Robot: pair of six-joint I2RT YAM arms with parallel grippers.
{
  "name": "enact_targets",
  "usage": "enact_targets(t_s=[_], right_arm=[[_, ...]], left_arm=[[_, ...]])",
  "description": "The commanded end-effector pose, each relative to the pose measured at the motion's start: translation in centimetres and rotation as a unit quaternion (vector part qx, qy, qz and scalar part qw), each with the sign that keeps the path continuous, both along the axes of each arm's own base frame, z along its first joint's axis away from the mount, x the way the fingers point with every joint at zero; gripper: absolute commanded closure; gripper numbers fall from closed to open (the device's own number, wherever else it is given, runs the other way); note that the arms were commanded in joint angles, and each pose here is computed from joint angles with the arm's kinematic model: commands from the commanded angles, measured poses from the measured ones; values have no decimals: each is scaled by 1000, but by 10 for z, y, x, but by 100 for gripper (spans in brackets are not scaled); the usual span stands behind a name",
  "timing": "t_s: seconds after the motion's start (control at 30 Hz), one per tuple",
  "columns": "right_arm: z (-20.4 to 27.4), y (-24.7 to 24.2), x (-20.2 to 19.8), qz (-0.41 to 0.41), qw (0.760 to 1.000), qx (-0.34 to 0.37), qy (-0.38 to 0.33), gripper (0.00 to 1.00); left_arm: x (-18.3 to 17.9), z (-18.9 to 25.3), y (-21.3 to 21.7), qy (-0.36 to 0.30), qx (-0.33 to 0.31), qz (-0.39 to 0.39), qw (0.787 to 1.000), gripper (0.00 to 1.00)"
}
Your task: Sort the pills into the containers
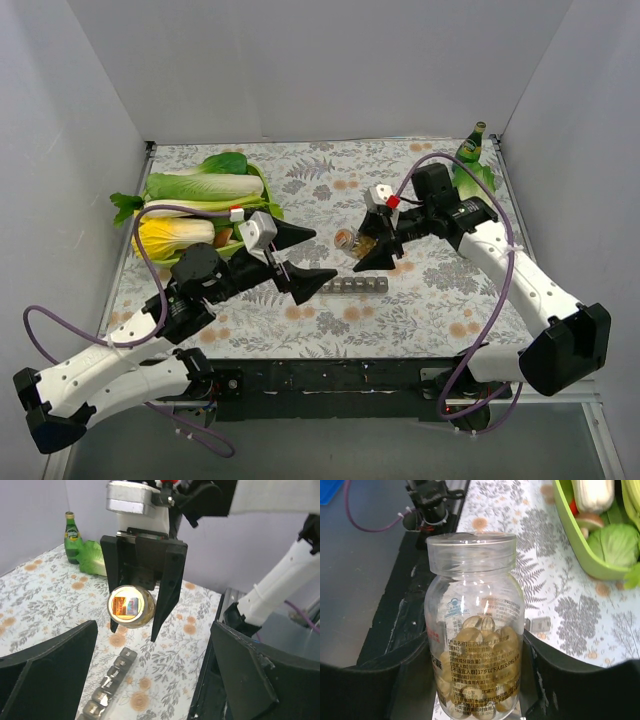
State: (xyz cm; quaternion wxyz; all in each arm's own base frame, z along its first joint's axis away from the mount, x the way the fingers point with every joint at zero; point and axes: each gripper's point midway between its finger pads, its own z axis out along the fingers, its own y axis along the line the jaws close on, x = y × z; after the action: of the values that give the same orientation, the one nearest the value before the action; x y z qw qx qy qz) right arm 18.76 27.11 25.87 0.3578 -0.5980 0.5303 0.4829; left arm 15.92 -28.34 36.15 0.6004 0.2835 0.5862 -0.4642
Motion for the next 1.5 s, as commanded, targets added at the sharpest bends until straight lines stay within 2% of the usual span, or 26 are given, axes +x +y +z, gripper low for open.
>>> enact_targets(t_s=[0.0, 0.1, 0.33, 0.43, 0.5, 0.57, 0.8, 1.03, 1.1, 1.17, 1.33, 1.47], right_arm=[[40, -3, -38, 91, 992, 79, -31, 89], [46, -4, -49, 109, 989, 94, -30, 89], [44, -3, -60, 122, 988, 96, -26, 89], [42, -3, -60, 120, 988, 93, -25, 89], [41, -3, -61, 119, 988, 92, -23, 89], [40, -3, -60, 119, 989, 91, -20, 89], [32, -1, -55, 104, 991, 76, -14, 89], [29, -1, -54, 100, 992, 72, -2, 90], [26, 0, -51, 91, 994, 64, 0, 90], [23, -1, -49, 82, 995, 56, 3, 91], [7, 0, -30, 29, 999, 22, -8, 92], [-8, 0, -5, -42, 999, -12, -13, 92]], left_arm=[[-17, -2, -12, -100, 76, -78, 989, 2], [-26, 17, -22, -125, 58, -113, 984, 2], [-18, 6, -47, -120, 82, -146, 979, 5], [-16, 12, -49, -126, 75, -143, 979, 13], [-15, 15, -49, -127, 71, -140, 979, 23], [-13, 16, -49, -120, 69, -134, 981, 30], [-17, 18, -43, -107, 52, -130, 984, 30], [-9, 3, -48, -79, 74, -123, 986, 58], [-4, -2, -49, -65, 85, -112, 988, 82], [-1, -6, -49, -43, 95, -106, 989, 100], [21, -8, -36, 35, 75, -19, 996, 100], [36, -17, -25, 153, 38, 55, 986, 100]])
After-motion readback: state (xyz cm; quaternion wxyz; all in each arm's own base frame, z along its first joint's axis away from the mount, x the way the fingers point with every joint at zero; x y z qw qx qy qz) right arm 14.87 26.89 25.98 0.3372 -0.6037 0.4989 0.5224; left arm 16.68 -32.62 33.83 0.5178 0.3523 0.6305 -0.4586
